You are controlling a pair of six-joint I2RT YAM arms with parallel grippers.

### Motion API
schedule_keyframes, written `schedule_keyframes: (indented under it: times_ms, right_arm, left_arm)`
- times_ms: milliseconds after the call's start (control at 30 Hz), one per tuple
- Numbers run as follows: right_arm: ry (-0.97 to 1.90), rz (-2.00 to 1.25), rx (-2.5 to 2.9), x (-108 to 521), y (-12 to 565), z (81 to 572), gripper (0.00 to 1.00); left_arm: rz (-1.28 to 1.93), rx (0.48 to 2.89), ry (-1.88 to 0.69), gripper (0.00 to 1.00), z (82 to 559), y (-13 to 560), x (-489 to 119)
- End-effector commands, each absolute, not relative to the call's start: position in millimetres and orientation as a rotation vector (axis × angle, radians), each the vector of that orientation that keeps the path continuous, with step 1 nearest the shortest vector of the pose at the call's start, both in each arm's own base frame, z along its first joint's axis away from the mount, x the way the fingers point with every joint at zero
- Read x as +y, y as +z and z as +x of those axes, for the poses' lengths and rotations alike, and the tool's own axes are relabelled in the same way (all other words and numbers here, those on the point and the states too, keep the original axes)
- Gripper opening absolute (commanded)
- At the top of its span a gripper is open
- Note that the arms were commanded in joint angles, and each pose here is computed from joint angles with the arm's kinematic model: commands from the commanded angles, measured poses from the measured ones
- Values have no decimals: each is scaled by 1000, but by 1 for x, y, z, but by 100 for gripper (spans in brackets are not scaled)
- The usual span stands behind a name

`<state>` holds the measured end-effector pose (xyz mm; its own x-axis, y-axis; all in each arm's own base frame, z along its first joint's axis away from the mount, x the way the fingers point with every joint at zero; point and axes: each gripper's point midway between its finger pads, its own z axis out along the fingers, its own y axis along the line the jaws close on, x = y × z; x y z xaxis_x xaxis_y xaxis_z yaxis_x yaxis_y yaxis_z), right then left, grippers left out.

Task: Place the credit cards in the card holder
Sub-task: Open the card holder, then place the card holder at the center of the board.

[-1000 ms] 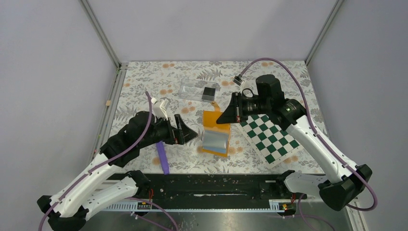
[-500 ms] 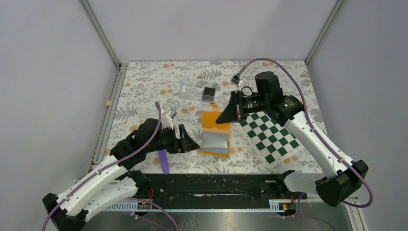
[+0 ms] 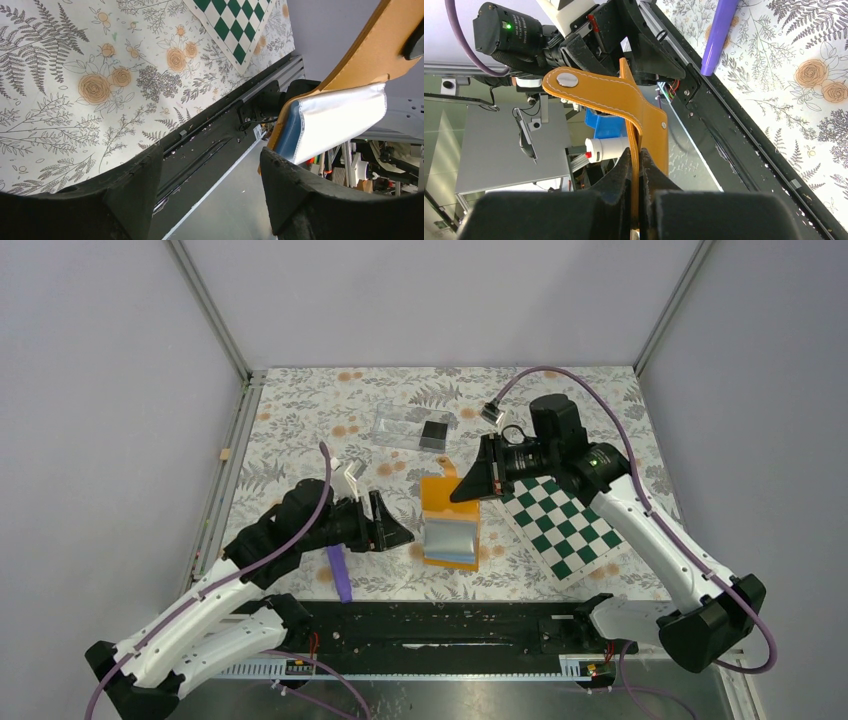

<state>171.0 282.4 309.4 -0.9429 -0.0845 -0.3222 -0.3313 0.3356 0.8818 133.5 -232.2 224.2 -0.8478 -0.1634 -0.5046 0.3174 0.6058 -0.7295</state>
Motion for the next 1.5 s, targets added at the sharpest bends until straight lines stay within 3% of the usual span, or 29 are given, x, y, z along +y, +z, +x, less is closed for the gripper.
schedule_keyframes:
  times_ms: [0,300,867,1467]
  right_arm:
    - [1698,-460,2288,279,323,160,0]
    - [1758,-445,2223,275,311,148,0]
    - [1767,-446,2234,278,309,152,0]
    - [1794,-461,2243,277,308,145,0]
  left_arm:
    - [163,2251,-1233,69,133,238,-237]
    - [238,2151,-1363,68,134,244,-256]
    - [263,2137,-1402,54,130,249,-264]
    - [325,1996,-1520,57,120,274,-268]
